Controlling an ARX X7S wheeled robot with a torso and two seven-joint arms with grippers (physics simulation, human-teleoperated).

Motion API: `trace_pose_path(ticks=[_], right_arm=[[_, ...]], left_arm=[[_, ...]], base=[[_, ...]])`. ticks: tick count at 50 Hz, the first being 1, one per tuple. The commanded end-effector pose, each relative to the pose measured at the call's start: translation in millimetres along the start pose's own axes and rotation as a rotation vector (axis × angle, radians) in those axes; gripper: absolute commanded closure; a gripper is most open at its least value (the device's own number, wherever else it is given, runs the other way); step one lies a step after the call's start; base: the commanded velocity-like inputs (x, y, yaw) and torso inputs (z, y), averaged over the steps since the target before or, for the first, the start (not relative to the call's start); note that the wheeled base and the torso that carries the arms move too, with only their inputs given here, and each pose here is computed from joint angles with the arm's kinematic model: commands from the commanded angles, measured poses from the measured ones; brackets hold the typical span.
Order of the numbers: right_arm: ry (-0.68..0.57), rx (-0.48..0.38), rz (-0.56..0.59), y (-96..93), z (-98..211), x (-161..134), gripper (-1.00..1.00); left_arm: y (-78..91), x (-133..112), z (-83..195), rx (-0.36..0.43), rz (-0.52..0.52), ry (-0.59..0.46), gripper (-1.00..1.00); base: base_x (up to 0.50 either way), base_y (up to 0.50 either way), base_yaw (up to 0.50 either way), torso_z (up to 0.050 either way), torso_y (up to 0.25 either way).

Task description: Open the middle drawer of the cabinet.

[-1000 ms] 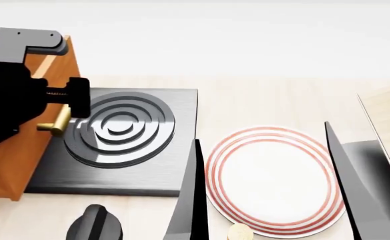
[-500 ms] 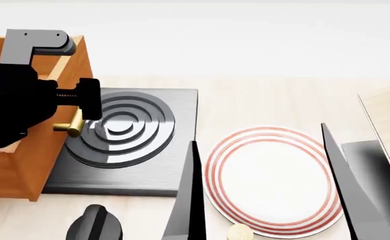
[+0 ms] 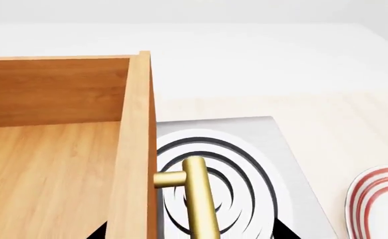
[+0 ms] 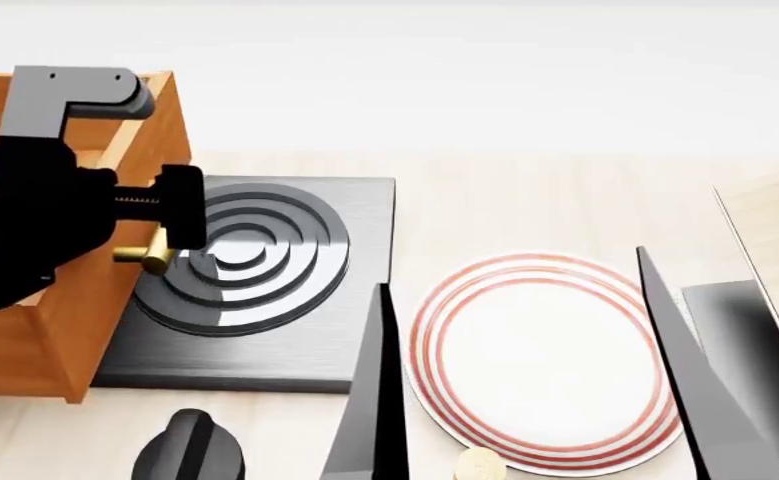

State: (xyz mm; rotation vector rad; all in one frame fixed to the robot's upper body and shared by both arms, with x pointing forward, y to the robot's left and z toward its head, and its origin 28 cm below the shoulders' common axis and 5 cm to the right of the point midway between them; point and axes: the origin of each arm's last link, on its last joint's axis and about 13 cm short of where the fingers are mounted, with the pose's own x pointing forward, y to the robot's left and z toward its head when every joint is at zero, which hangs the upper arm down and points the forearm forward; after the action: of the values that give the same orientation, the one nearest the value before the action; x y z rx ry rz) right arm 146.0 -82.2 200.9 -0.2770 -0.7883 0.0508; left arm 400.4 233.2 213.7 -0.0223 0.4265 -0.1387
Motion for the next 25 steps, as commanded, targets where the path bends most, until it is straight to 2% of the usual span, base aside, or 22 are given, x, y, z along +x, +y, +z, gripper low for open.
trace_pose_path(ticks=[1,4,11,19,25], right_arm=[[0.001,0.002,0.004,0.8,0.0,-0.2,-1.0],[0.003,0.003,0.007,1.1,-0.1,-0.4,-1.0],[0.004,0.005,0.012,1.9,0.1,-1.0,-1.0],[0.004,0.006,0.018,2.3,0.3,-1.0,-1.0],[0.004,0.007,0.019,2.5,0.4,-0.9,-1.0]], left_arm=[[-13.1,-0.7,-4.2,-0.045,-0.108,-0.017,-1.0],[-12.7,-1.5,-5.1,-0.035,-0.113,-0.034,-1.0],[-13.1,-5.7,-8.6,0.023,-0.051,-0.164,-1.0],[-13.4,-11.3,-11.2,0.038,-0.028,-0.259,-1.0],[-11.0,-11.0,-15.2,0.043,-0.006,-0.293,-1.0]], base=[[0.0,0.0,0.0,0.0,0.0],[0.0,0.0,0.0,0.0,0.0],[0.0,0.0,0.0,0.0,0.0],[0.0,0.0,0.0,0.0,0.001],[0.0,0.0,0.0,0.0,0.002]])
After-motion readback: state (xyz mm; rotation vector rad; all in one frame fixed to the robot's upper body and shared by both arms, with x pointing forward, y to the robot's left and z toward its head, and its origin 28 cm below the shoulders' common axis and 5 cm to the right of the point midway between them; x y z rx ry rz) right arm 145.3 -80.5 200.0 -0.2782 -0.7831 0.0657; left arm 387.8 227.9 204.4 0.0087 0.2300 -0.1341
